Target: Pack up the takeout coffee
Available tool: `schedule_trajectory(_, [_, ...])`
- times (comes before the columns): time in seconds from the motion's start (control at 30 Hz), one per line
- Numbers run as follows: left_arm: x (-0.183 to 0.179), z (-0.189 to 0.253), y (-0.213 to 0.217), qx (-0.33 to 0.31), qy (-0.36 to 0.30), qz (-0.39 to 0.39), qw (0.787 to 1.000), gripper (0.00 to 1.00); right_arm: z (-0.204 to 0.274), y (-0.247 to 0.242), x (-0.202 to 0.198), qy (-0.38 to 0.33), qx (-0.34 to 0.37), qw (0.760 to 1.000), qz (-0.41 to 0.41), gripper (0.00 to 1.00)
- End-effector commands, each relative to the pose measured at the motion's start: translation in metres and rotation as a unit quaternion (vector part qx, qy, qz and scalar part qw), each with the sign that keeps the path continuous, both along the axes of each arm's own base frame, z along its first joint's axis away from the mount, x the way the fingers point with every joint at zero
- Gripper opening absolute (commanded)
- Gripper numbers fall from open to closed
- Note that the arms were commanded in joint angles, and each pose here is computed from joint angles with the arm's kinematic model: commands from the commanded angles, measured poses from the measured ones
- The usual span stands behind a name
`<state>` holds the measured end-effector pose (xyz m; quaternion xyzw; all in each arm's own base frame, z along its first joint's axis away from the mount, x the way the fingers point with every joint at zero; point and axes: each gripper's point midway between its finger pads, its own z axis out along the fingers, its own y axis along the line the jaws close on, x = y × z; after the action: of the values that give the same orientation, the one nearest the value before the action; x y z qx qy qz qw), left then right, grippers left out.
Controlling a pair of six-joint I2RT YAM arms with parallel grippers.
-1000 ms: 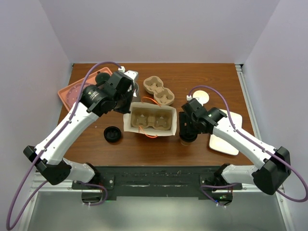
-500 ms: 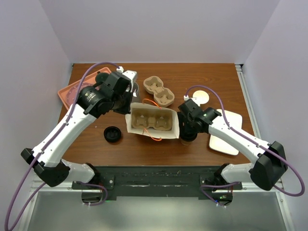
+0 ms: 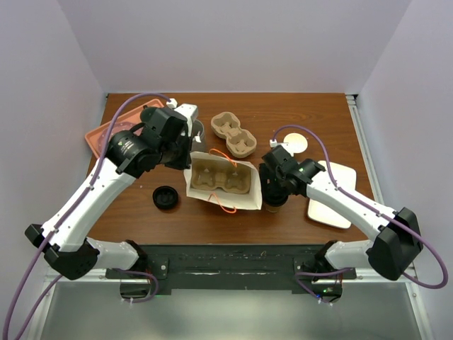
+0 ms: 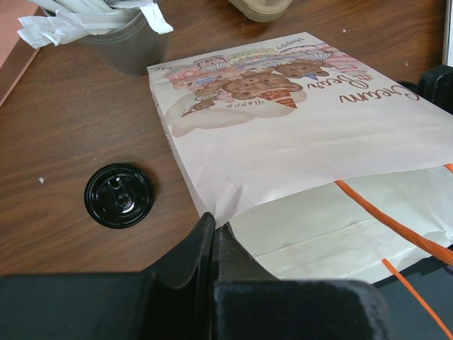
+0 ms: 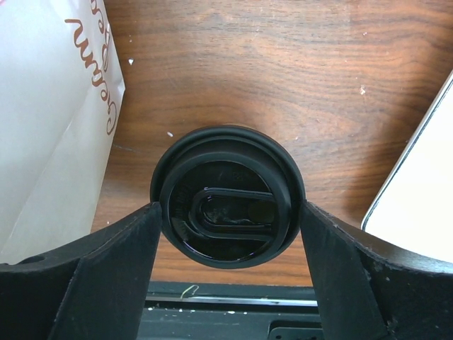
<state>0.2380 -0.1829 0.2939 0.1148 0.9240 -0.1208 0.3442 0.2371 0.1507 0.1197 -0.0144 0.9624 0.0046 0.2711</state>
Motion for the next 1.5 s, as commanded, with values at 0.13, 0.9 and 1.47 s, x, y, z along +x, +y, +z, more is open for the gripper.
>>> schedule_trajectory(0.13, [0.001,0.011,-0.005,-0.03,-0.015,0.001,0.999,0.0,-0.003,-0.004,0.002,0.004,-0.025,1.0,0.0,0.85])
schedule_trajectory(0.9, [-0.002,0.009,-0.005,-0.035,-0.011,-0.001,0.999,0.0,0.012,-0.004,0.007,-0.006,-0.029,1.0,-0.008,0.86])
schedule_trajectory(1.47, [0.001,0.011,-0.009,-0.034,-0.012,-0.007,0.999,0.0,-0.003,-0.005,0.002,0.017,-0.049,0.999,0.001,0.81])
